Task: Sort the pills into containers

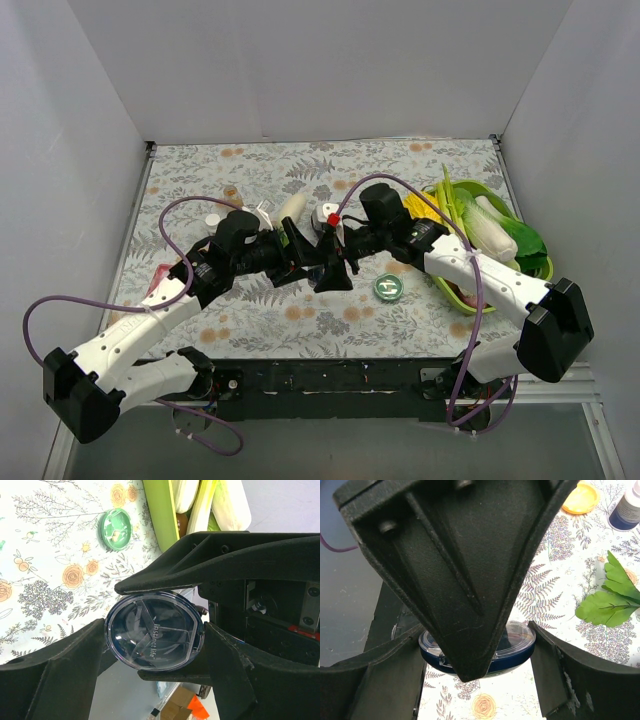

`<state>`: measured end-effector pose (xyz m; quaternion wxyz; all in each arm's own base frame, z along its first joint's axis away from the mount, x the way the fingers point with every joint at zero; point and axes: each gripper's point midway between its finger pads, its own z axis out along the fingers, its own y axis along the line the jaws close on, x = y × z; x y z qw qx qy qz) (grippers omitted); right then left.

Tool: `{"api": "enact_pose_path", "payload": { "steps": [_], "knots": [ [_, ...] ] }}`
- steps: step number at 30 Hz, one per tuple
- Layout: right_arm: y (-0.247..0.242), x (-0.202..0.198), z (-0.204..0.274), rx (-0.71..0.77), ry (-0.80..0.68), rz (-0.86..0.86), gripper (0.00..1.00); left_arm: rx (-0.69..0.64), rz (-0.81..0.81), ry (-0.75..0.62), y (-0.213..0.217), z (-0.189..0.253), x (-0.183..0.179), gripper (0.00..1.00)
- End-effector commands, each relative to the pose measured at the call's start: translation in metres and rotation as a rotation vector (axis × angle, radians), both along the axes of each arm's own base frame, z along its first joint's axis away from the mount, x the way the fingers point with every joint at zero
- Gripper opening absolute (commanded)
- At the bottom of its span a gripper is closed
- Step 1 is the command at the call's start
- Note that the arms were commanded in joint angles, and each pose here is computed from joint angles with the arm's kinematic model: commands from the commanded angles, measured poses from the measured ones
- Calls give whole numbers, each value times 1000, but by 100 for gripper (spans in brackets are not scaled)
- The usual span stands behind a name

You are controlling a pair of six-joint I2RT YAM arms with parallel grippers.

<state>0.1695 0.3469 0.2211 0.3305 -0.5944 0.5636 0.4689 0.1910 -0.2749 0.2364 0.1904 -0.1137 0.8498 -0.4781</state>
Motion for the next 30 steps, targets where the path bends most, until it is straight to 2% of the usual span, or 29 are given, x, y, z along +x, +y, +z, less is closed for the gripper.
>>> {"api": "enact_pose_path", "payload": {
  "steps": [1,7,20,26,30],
  "knots": [
    [-4,24,-9,-33,-104,-77,8,-66,-20,-3,0,33,-10,22],
    [-5,22,-12,-38,-101,-69,8,-56,-9,-17,7,42,-12,26],
    [-6,19,-11,-34,-91,-63,8,-45,9,-35,16,54,-16,45],
    [-7,18,-12,-34,-89,-63,8,-30,20,-45,21,59,-17,49],
    [-7,18,-12,-35,-88,-65,7,-12,21,-36,24,55,-18,59]
  ]
}}
